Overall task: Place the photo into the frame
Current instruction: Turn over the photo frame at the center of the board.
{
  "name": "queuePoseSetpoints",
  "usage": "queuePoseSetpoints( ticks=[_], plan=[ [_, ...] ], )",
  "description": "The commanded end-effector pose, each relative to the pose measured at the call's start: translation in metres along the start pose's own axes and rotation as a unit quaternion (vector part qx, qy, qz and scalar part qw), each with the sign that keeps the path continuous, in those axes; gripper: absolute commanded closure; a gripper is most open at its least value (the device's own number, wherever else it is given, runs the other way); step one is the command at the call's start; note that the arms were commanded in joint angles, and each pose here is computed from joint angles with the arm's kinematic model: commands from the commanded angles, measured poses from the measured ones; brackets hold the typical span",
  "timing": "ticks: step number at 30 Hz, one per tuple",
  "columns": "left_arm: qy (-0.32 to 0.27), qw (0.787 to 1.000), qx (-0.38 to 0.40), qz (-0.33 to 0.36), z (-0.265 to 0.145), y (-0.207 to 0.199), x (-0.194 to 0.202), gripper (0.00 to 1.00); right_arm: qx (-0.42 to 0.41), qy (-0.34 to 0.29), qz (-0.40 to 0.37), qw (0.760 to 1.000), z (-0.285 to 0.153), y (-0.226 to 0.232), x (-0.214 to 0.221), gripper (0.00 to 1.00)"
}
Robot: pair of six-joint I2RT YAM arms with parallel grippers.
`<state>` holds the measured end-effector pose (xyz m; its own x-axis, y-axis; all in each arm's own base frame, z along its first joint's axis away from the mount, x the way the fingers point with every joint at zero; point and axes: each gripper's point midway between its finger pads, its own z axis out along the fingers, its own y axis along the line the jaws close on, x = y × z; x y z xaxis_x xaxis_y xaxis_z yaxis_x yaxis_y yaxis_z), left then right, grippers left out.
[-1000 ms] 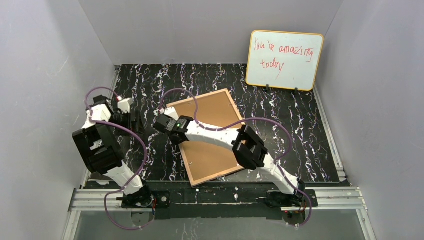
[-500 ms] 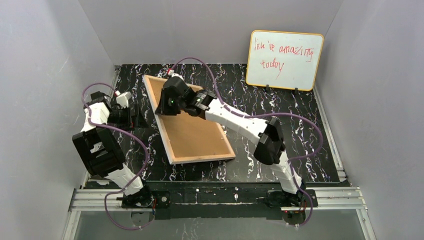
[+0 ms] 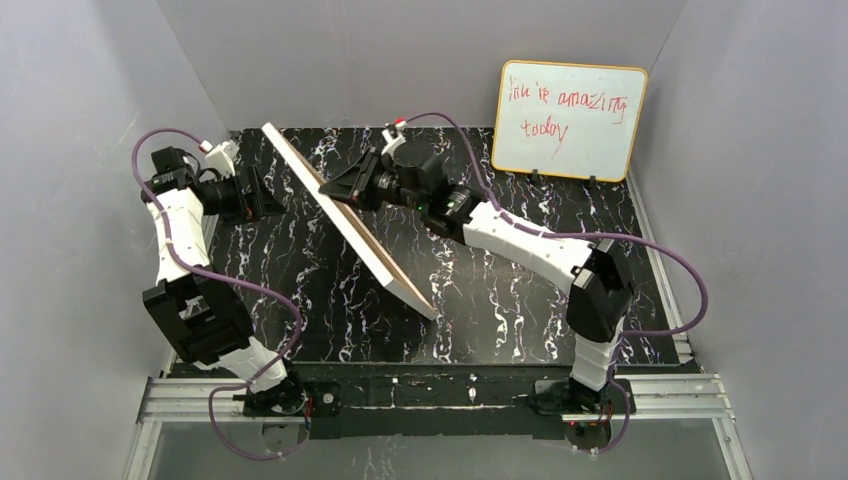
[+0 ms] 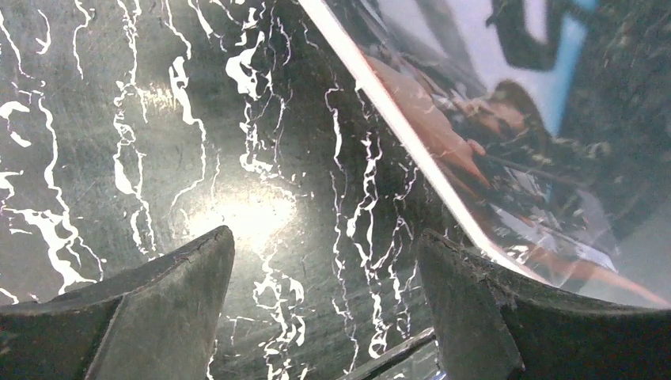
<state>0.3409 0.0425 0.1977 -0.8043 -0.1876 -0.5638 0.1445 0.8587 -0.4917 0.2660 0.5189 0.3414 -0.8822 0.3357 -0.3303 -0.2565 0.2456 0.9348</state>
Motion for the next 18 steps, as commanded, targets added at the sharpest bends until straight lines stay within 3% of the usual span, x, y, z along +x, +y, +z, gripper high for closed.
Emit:
queuePoseSetpoints(
  ticks=[1, 14, 18],
  plan=[
    [-0.021, 0.999, 0.027, -0.022, -0.013, -0.029, -0.017, 0.17, -0.123, -0.070, 0.033, 0.989, -0.033, 0.073, -0.054, 0.99],
    [-0.029, 0.996, 0.044, 0.071, 0.053, -0.136, -0.076, 0.22, -0.085, -0.104, 0.055, 0.989, -0.054, 0.029, -0.086, 0.97],
    [-0.018, 0.993, 0.041, 0.106, 0.065, -0.157, -0.078, 0.22, -0.063, -0.105, 0.045, 0.991, -0.063, 0.015, -0.094, 0.89]
  ],
)
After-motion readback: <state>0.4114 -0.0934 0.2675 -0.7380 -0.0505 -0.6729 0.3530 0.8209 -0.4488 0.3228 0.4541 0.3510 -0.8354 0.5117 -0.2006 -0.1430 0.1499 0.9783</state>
